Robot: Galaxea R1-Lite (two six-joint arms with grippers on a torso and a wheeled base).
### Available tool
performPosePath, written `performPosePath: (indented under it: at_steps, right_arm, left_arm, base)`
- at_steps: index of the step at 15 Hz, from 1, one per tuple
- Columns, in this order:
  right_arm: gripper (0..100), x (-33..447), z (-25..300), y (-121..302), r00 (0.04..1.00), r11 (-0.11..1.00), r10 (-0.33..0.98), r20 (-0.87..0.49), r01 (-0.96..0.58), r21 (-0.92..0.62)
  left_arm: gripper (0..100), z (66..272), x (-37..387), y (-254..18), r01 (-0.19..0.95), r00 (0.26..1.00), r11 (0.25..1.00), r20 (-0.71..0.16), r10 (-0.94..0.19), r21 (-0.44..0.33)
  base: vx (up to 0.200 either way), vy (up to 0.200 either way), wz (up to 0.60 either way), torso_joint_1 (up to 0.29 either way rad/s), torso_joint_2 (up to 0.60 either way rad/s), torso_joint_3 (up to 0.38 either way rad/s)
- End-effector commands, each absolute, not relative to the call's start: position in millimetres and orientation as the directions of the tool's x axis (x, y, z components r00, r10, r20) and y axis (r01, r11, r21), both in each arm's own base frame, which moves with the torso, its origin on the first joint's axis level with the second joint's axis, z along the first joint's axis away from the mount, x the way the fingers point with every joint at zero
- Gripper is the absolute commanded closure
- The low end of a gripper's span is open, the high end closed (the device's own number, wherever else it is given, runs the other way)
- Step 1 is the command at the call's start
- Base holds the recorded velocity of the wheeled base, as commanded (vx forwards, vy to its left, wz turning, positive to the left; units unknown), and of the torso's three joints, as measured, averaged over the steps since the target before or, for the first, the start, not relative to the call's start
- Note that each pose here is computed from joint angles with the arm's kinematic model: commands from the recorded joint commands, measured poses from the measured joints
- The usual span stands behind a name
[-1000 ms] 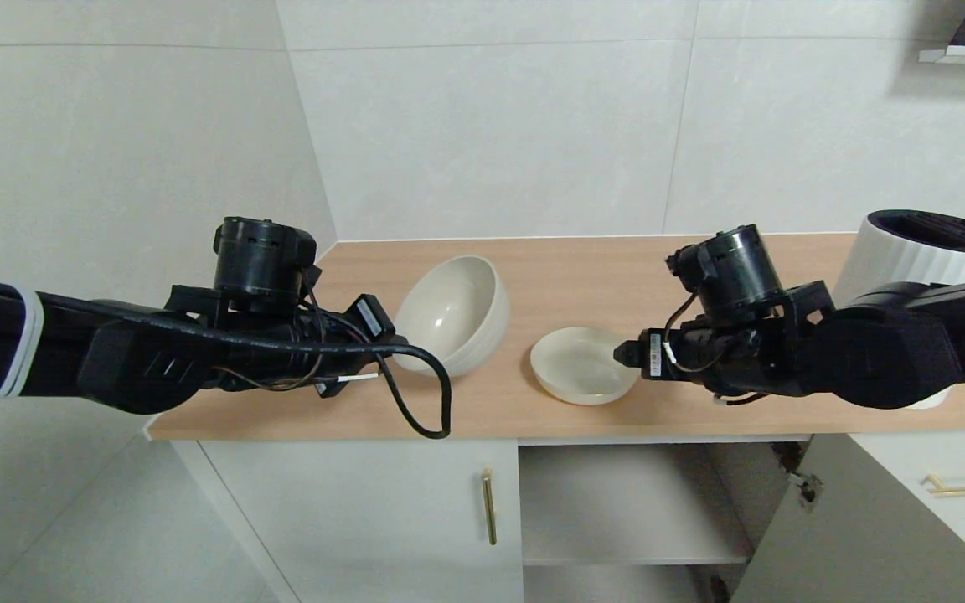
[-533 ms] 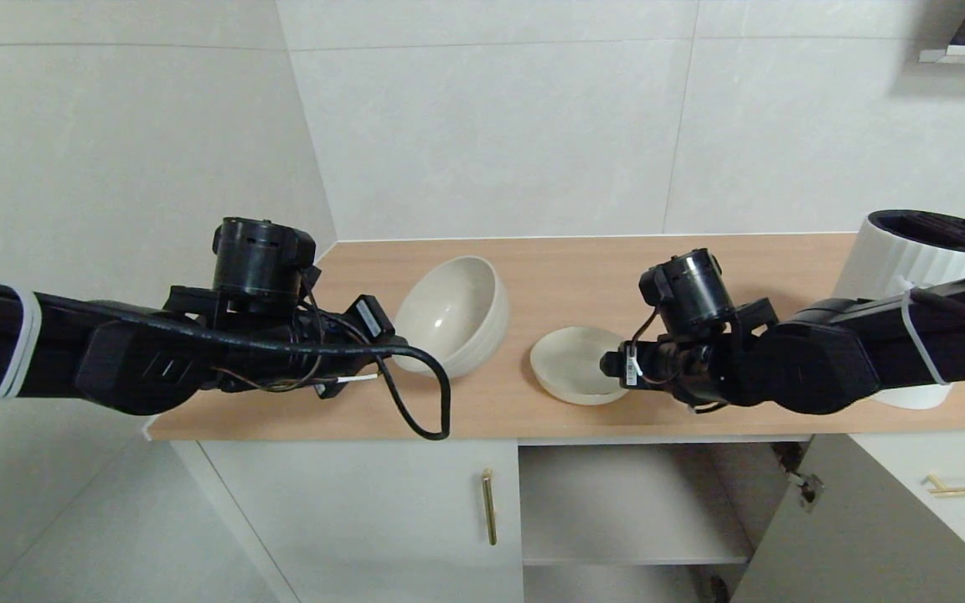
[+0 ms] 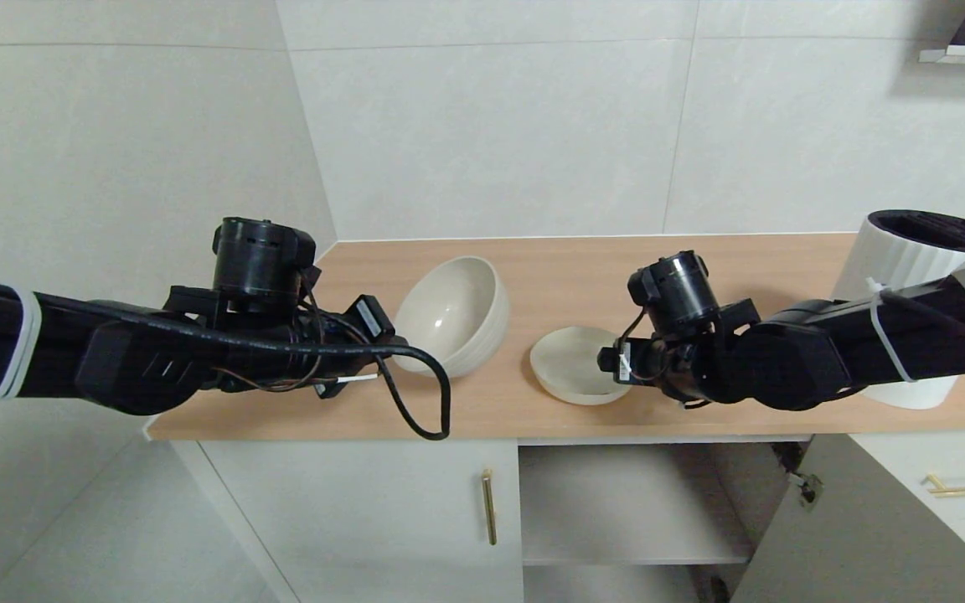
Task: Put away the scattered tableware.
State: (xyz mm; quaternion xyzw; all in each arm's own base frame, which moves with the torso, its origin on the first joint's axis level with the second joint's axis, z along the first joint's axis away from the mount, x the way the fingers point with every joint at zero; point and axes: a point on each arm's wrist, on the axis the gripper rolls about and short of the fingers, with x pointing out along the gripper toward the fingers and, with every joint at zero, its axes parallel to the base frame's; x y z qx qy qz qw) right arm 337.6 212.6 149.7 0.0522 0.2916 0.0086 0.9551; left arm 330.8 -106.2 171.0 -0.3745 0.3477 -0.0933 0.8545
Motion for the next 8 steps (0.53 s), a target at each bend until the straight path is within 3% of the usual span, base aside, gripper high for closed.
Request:
performPosePath:
  at_steps: [1, 2, 8]
  right_arm:
    - [0, 338.9, 146.7, 213.6, 0.827, 0.995, 0.046, -0.561, 0.014, 0.101]
    - [100, 339.0, 146.1, 213.7, 0.826, 0.995, 0.045, -0.562, 0.013, 0.099]
    - [100, 338.2, 148.4, 213.2, 0.827, 0.994, 0.049, -0.559, 0.011, 0.104]
  left_arm:
    - [100, 171.9, 330.5, -106.2, -0.099, 0.742, 0.701, -0.522, -0.420, -0.706]
    - [100, 171.9, 330.5, -106.2, -0.099, 0.742, 0.701, -0.522, -0.420, -0.706]
    - [100, 172.9, 330.0, -106.1, -0.097, 0.744, 0.701, -0.520, -0.421, -0.707]
  base:
    - [0.000, 0.000, 0.00, 0.000, 0.00, 0.000]
    - [0.000, 0.000, 0.00, 0.000, 0.00, 0.000]
    - [0.000, 0.000, 0.00, 0.000, 0.00, 0.000]
